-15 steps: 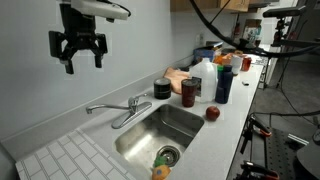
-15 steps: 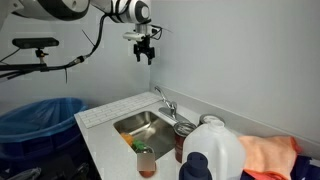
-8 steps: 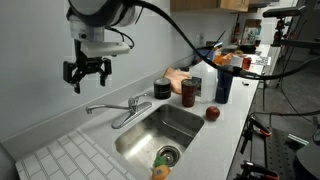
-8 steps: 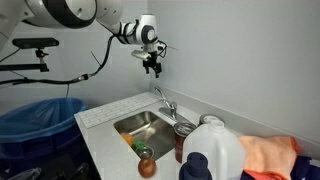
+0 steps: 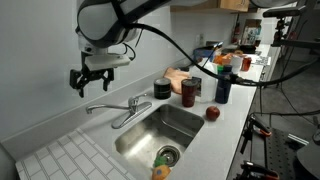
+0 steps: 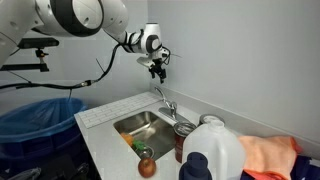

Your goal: Push the faucet to the center of the sink

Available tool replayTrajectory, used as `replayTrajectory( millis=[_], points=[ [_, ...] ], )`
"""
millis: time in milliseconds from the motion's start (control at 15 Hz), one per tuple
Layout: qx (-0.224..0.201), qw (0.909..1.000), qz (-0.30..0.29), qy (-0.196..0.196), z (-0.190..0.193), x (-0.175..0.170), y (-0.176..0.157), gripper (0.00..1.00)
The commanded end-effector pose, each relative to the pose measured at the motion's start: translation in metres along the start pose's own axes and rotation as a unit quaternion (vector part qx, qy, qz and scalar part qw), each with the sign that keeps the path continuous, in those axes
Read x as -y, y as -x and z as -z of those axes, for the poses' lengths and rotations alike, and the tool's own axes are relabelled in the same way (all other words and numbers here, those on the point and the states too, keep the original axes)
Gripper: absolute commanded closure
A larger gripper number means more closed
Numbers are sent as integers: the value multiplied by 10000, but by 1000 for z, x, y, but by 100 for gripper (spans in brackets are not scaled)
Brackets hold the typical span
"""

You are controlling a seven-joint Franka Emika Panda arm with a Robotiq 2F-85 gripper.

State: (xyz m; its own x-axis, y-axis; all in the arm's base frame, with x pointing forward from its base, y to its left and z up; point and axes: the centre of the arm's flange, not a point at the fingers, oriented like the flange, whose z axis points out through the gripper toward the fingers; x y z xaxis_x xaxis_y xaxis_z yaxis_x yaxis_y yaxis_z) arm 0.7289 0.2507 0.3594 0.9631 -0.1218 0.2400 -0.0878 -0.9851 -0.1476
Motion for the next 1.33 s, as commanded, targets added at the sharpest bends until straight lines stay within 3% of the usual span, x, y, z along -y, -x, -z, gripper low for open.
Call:
replayTrajectory(
  millis=[0, 733, 1267],
  points=[
    [-9, 9998, -158, -87, -23, 10, -14, 0],
    [-30, 9996, -188, -217, -56, 32, -43, 0],
    [358, 9984, -234, -377, -74, 40, -41, 0]
  ],
)
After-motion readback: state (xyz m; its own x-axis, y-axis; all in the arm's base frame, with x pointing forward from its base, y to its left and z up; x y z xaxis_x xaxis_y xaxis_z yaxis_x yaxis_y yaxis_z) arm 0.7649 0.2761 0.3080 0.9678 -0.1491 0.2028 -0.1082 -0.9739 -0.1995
